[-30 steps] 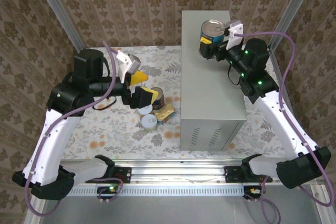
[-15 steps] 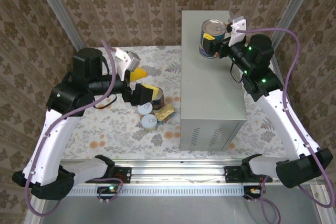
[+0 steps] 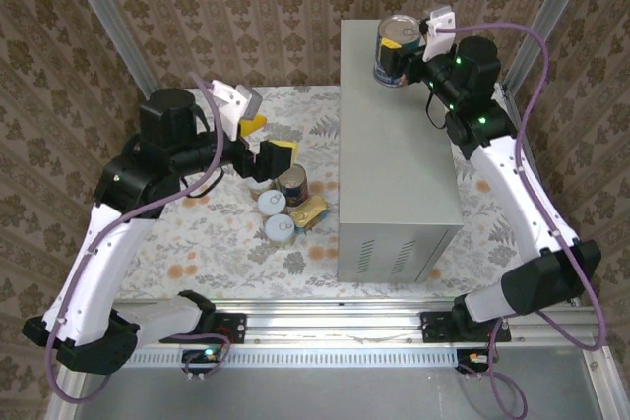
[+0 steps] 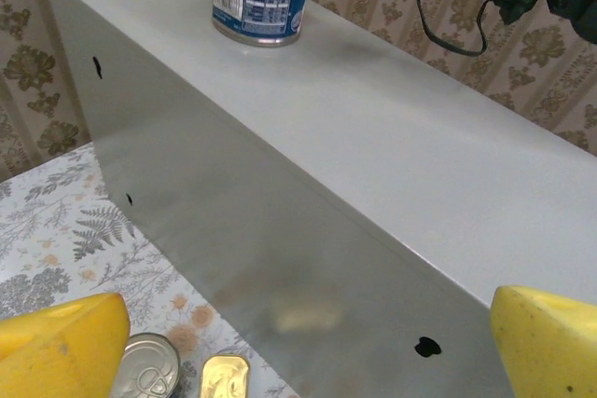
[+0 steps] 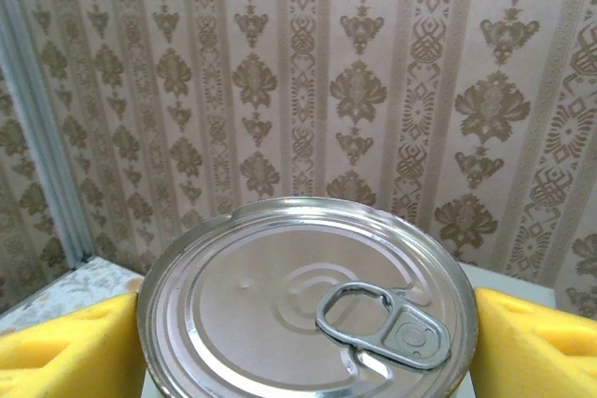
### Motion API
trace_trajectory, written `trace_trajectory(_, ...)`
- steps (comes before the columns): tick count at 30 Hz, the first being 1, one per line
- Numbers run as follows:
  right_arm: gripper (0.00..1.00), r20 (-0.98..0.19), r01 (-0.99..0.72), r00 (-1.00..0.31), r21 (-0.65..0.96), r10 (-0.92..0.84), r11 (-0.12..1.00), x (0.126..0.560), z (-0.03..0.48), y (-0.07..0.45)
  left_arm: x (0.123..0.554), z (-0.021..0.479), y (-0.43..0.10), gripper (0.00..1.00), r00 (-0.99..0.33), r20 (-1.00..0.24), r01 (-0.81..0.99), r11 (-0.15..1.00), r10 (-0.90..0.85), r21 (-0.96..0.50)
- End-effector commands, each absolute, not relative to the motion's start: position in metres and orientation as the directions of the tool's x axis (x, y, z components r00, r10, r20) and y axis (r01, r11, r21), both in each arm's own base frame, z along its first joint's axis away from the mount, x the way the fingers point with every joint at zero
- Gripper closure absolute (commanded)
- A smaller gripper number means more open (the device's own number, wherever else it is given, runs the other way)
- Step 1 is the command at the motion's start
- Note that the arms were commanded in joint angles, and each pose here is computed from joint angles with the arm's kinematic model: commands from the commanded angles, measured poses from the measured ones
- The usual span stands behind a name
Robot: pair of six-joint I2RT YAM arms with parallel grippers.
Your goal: Place and organize the canned foods onto the counter
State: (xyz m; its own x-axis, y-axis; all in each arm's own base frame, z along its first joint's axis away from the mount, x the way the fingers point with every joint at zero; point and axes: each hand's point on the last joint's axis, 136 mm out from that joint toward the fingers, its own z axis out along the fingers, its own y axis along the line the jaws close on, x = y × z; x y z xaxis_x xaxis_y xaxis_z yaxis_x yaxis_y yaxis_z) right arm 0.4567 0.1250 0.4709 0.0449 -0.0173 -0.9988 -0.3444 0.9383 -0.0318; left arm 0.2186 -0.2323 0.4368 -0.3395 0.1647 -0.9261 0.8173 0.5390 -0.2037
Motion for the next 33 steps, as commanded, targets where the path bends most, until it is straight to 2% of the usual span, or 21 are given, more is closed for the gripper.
trace_trajectory(1, 0.19, -0.998, -0.238, 0.056, -0.027, -0.014, 0.971, 0.482, 0.474, 0.103, 0.221, 0.436, -0.231, 0.00, -0.339, -0.931, 0.801, 0.561, 0.137, -0.209)
trace_trajectory(7, 0.19, -0.999, -0.179, 0.031, -0.016, -0.010, 0.984, 0.508, 0.468, 0.084, 0.221, 0.426, -0.230, 0.00, -0.353, -0.925, 0.795, 0.566, 0.141, -0.217)
trace_trajectory(13, 0.18, -0.999, -0.200, 0.039, -0.019, -0.011, 0.980, 0.511, 0.468, 0.087, 0.225, 0.419, -0.232, 0.00, -0.362, -0.920, 0.793, 0.568, 0.148, -0.220)
trace_trajectory(21, 0.09, -0.999, -0.195, 0.032, -0.012, -0.006, 0.981, 0.511, 0.467, 0.086, 0.226, 0.414, -0.235, 0.00, -0.372, -0.917, 0.793, 0.564, 0.147, -0.231)
trace_trajectory(27, 0.00, -0.998, -0.244, 0.069, -0.014, 0.003, 0.970, 0.499, 0.485, 0.093, 0.233, 0.405, -0.232, 0.00, -0.385, -0.908, 0.772, 0.596, 0.162, -0.221)
trace_trajectory(33, 0.00, -0.995, -0.265, 0.101, -0.038, -0.012, 0.964, 0.470, 0.509, 0.106, 0.250, 0.381, -0.230, 0.00, -0.439, -0.878, 0.721, 0.658, 0.191, -0.217)
